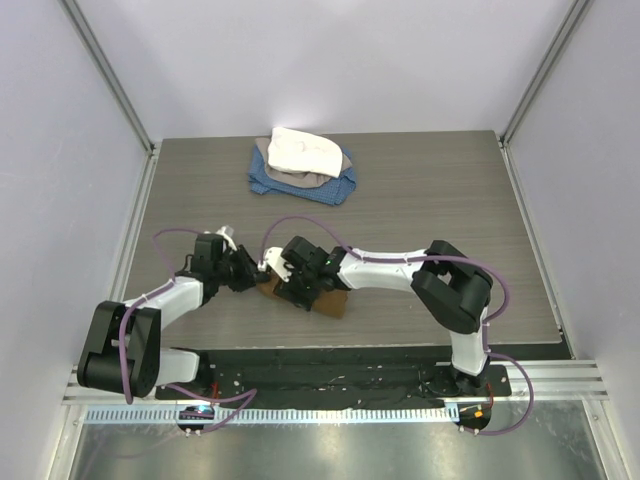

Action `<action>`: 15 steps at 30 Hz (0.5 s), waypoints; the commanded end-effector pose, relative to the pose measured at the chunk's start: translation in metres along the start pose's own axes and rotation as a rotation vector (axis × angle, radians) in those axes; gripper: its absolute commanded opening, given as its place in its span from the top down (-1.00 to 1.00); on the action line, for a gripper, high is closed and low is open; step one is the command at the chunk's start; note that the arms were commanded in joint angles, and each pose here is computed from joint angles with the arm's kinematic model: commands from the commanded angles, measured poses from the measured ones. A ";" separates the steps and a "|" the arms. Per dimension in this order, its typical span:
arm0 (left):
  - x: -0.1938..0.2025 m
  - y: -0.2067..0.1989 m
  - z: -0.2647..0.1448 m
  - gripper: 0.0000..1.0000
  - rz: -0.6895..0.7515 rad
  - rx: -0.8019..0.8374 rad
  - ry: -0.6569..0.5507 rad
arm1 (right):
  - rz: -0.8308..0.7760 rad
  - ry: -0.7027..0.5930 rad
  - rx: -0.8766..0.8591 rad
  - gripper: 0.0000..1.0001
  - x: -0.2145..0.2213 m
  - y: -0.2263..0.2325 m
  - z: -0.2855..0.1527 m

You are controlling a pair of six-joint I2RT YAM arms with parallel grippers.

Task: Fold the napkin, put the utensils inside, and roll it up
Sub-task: Roll the napkin with the utensil

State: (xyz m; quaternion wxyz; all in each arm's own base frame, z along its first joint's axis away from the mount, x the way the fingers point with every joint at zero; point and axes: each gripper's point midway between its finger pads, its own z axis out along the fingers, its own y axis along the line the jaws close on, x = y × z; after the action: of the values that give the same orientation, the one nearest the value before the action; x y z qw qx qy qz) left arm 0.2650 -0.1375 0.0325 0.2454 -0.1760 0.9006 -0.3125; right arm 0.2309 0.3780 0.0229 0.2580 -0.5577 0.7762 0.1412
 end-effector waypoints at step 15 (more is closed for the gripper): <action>-0.038 -0.025 -0.022 -0.50 0.050 0.016 -0.134 | 0.398 0.089 -0.326 0.31 0.049 0.005 0.009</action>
State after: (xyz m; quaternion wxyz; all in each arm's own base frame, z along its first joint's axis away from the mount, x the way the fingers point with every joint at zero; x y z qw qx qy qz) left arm 0.2852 -0.1237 0.0734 0.3081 -0.1846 0.8881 -0.2869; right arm 0.2397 0.3693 0.0220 0.1887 -0.4593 0.8255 0.2685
